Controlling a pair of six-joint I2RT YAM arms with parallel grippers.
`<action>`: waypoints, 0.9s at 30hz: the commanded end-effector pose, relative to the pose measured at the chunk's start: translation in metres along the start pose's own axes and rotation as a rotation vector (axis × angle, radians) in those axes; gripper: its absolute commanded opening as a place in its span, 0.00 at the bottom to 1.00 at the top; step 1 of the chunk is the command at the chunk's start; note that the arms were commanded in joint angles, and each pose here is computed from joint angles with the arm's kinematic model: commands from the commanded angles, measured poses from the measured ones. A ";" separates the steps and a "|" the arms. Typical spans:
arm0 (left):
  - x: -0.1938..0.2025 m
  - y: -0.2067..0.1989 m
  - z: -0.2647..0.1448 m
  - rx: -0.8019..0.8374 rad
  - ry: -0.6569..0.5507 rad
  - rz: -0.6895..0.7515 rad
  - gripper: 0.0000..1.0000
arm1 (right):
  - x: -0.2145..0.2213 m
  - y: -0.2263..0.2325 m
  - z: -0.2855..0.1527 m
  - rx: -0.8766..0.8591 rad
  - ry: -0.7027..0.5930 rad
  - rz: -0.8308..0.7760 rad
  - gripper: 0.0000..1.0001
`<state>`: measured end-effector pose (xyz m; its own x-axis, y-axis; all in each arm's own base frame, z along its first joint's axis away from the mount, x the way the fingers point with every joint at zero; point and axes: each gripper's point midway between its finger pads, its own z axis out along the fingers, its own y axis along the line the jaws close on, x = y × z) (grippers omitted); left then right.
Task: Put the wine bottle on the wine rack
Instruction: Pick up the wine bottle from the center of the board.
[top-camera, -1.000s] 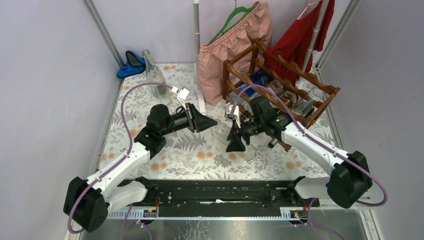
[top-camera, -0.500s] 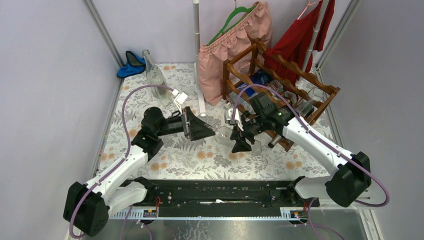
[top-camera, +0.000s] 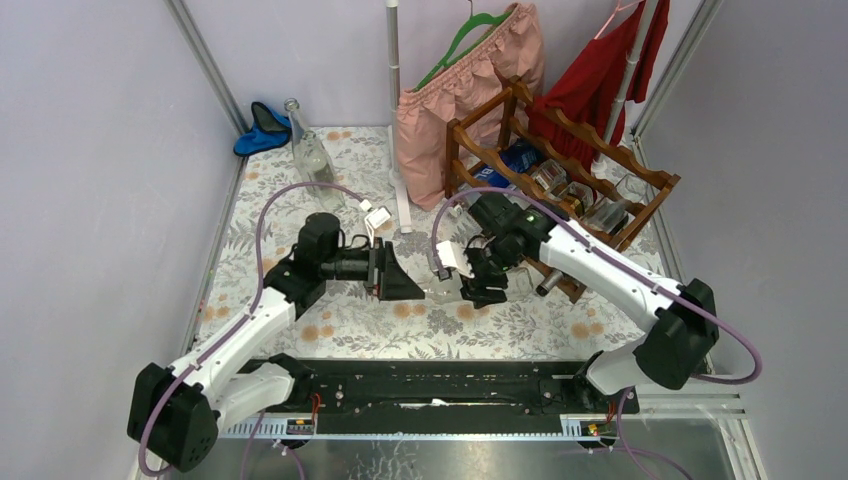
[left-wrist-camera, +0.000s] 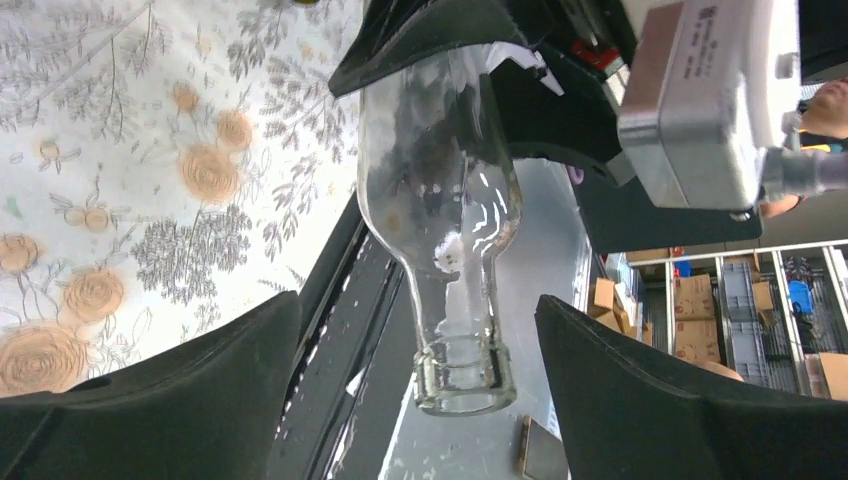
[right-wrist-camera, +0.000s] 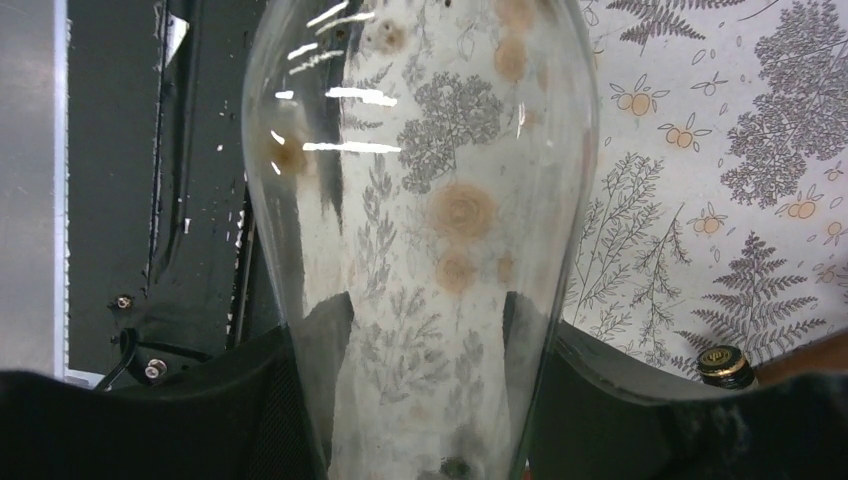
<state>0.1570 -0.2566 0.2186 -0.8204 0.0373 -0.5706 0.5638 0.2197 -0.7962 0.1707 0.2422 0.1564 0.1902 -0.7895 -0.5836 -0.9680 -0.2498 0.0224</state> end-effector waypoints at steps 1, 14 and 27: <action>0.027 0.021 0.000 -0.118 0.113 -0.031 0.90 | -0.009 -0.006 -0.002 0.027 0.050 -0.037 0.00; 0.023 0.009 0.006 -0.045 0.058 -0.086 0.62 | -0.017 -0.020 0.007 0.078 0.060 0.001 0.00; 0.018 0.011 0.011 -0.025 0.021 -0.112 0.55 | -0.017 -0.006 0.018 0.024 0.070 -0.011 0.00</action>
<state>0.1458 -0.2584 0.1868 -0.8982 0.0540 -0.4364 0.4319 0.2946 -0.8525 0.1705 0.2553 0.1371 0.1880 -0.8525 -0.4878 -0.9724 -0.2315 0.0299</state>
